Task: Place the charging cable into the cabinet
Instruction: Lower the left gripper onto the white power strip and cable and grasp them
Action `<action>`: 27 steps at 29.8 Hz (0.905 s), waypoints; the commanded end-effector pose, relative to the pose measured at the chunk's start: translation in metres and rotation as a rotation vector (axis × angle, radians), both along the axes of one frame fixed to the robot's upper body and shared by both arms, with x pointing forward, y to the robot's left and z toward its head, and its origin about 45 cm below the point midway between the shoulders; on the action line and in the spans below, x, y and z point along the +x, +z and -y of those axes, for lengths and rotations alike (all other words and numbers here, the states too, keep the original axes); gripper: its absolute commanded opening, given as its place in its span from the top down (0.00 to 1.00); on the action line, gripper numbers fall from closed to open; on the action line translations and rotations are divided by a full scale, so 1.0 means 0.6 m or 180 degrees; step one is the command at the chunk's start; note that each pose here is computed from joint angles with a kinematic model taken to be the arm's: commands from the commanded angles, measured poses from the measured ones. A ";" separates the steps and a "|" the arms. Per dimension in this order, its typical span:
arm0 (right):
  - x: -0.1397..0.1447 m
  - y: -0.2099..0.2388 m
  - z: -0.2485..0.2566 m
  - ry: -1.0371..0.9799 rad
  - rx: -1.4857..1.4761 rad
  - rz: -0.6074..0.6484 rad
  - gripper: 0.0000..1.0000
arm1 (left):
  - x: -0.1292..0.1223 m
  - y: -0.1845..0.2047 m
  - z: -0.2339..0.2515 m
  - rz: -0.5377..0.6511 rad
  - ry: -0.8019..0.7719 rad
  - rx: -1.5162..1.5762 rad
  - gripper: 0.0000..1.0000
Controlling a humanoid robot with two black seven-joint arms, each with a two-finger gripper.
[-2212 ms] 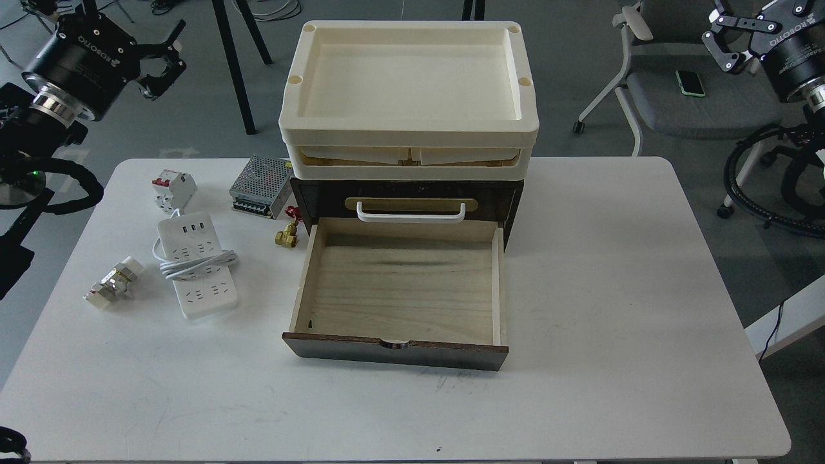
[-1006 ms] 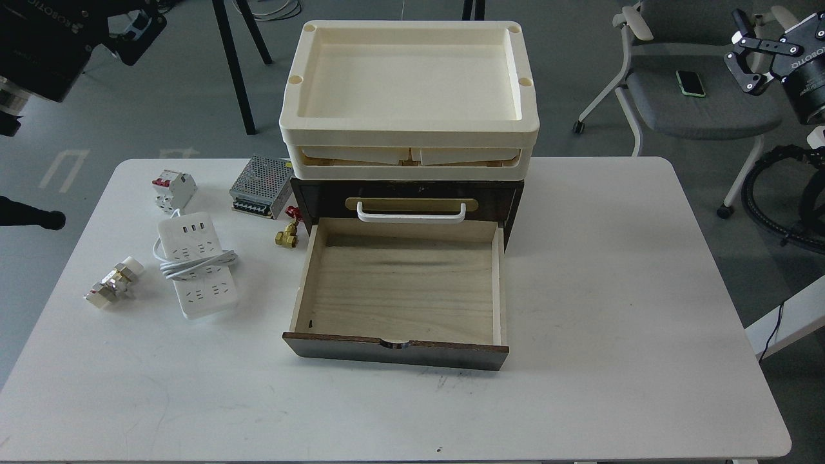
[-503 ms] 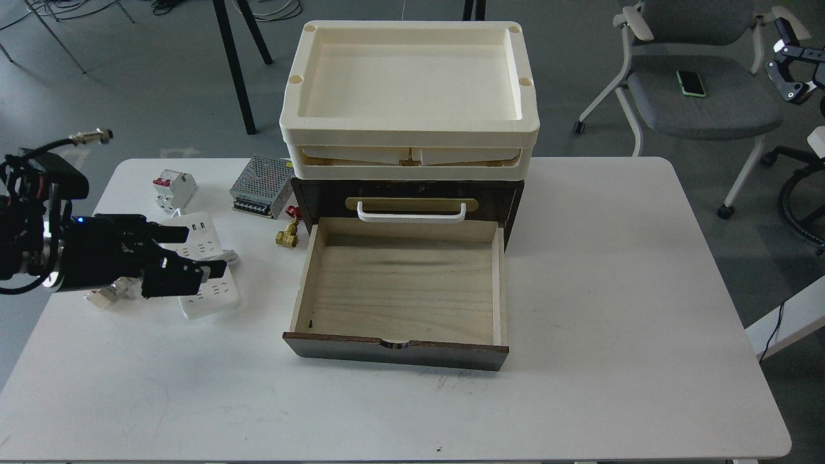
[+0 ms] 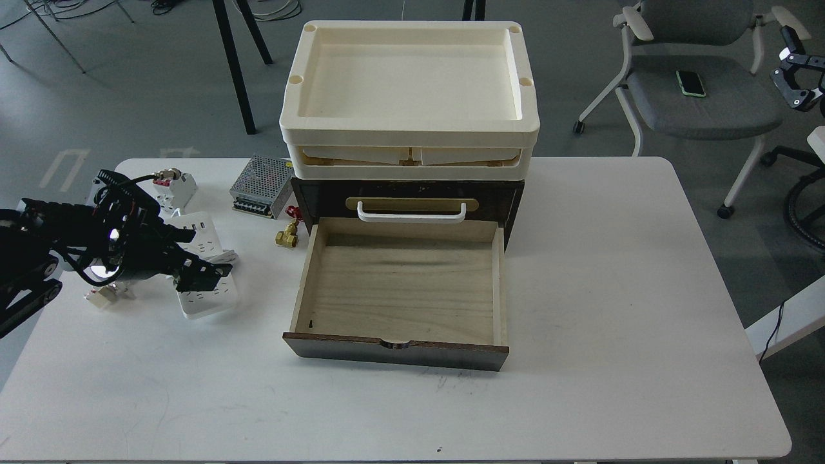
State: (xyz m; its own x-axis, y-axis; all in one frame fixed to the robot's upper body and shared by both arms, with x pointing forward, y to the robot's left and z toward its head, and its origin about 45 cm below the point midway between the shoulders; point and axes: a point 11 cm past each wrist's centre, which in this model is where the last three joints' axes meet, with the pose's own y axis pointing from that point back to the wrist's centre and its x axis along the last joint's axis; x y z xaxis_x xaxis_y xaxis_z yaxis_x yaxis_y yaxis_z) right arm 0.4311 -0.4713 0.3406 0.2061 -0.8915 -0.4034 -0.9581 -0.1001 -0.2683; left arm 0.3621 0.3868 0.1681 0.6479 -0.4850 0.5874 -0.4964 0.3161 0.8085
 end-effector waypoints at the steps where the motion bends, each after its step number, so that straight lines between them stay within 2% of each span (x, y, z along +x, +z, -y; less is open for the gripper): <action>1: 0.000 -0.001 0.002 -0.0013 -0.0003 -0.0004 0.00 | 0.012 -0.025 0.013 0.0019 0.0036 -0.0057 0.03; 5: 0.000 0.000 0.001 -0.0008 -0.0002 -0.0003 0.00 | 0.021 -0.053 -0.004 0.0123 0.0103 0.0004 0.03; 10: -0.001 -0.001 0.004 -0.0021 -0.0012 -0.0009 0.00 | 0.023 -0.058 -0.021 0.0150 0.0031 0.0181 0.05; 18: -0.004 -0.012 0.004 -0.0019 -0.0002 -0.0051 0.00 | 0.013 -0.066 -0.032 0.0124 0.0035 0.0220 0.15; 21: -0.005 -0.015 0.005 -0.0025 0.0001 -0.0061 0.00 | 0.007 -0.072 -0.033 0.0081 -0.0011 0.0270 0.29; 23: -0.005 -0.015 0.005 -0.0025 0.0001 -0.0061 0.00 | 0.004 -0.075 -0.034 0.0097 -0.0065 0.0287 0.43; 27: -0.007 -0.019 0.006 -0.0030 0.0001 -0.0080 0.00 | 0.003 -0.078 -0.045 0.0104 -0.0074 0.0365 0.50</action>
State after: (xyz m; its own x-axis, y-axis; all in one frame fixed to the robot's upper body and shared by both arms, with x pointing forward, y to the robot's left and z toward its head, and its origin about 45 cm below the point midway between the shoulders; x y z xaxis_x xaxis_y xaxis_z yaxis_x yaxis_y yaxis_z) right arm 0.4275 -0.4744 0.3307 0.1899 -0.8933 -0.4075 -0.9646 -0.0923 -0.2472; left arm 0.3642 0.4075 0.1222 0.6165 -0.5564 0.5571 -0.5143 0.2512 0.8200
